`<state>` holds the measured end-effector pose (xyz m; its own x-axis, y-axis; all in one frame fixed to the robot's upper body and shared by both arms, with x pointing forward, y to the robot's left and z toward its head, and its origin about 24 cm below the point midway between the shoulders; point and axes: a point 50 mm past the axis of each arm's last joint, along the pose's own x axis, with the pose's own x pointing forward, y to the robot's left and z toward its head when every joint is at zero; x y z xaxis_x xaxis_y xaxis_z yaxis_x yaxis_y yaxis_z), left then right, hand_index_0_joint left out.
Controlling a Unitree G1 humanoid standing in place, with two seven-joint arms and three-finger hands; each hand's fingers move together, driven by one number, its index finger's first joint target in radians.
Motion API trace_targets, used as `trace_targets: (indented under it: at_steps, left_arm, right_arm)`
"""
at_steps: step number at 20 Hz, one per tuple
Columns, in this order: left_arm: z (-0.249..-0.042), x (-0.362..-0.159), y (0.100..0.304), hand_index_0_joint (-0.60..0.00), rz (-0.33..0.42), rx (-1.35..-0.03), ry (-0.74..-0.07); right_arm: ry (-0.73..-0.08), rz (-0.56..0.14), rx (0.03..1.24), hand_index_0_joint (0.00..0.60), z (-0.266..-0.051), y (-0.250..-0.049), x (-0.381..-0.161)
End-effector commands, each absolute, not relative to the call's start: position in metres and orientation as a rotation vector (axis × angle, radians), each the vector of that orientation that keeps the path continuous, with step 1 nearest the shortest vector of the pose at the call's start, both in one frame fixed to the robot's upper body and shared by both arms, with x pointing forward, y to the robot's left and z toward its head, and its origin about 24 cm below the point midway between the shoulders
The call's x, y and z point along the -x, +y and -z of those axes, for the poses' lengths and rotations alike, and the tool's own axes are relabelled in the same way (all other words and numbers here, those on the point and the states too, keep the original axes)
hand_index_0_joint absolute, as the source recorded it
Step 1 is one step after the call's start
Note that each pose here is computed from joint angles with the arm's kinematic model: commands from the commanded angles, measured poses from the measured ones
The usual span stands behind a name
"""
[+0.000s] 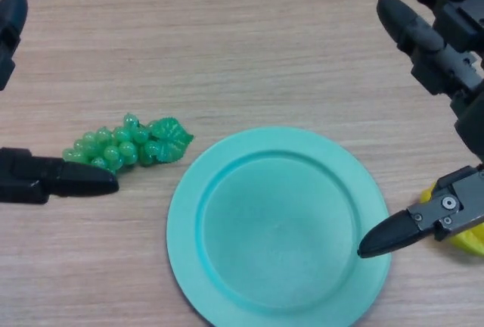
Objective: Pick up the green grapes and place it on the plate
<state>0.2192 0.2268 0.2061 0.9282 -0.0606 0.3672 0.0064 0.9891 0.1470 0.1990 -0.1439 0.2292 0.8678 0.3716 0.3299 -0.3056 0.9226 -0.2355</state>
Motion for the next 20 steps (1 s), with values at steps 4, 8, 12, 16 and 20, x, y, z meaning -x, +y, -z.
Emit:
trace_targets:
  at_steps: [4, 8, 12, 16, 20]
  left_arm:
    - [-0.212, -0.242, 0.246, 0.0, -0.091, -0.467, -0.492]
    - [-0.18, -0.271, 0.26, 0.0, -0.158, -0.672, -0.376]
    - [-0.155, -0.294, 0.25, 0.0, -0.118, -0.75, -0.265]
    - [-0.138, -0.312, 0.24, 0.0, -0.122, -0.836, -0.219]
    - [-0.123, -0.319, 0.238, 0.0, -0.131, -0.914, -0.158]
  right_arm:
    - [-0.63, -0.288, 0.191, 0.0, -0.259, -0.155, -0.182]
    - [-0.633, -0.273, 0.201, 0.0, -0.26, -0.161, -0.18]
    - [-0.64, -0.26, 0.213, 0.0, -0.26, -0.163, -0.179]
    - [-0.641, -0.251, 0.206, 0.0, -0.26, -0.168, -0.178]
    - [-0.639, -0.234, 0.204, 0.0, -0.26, -0.172, -0.176]
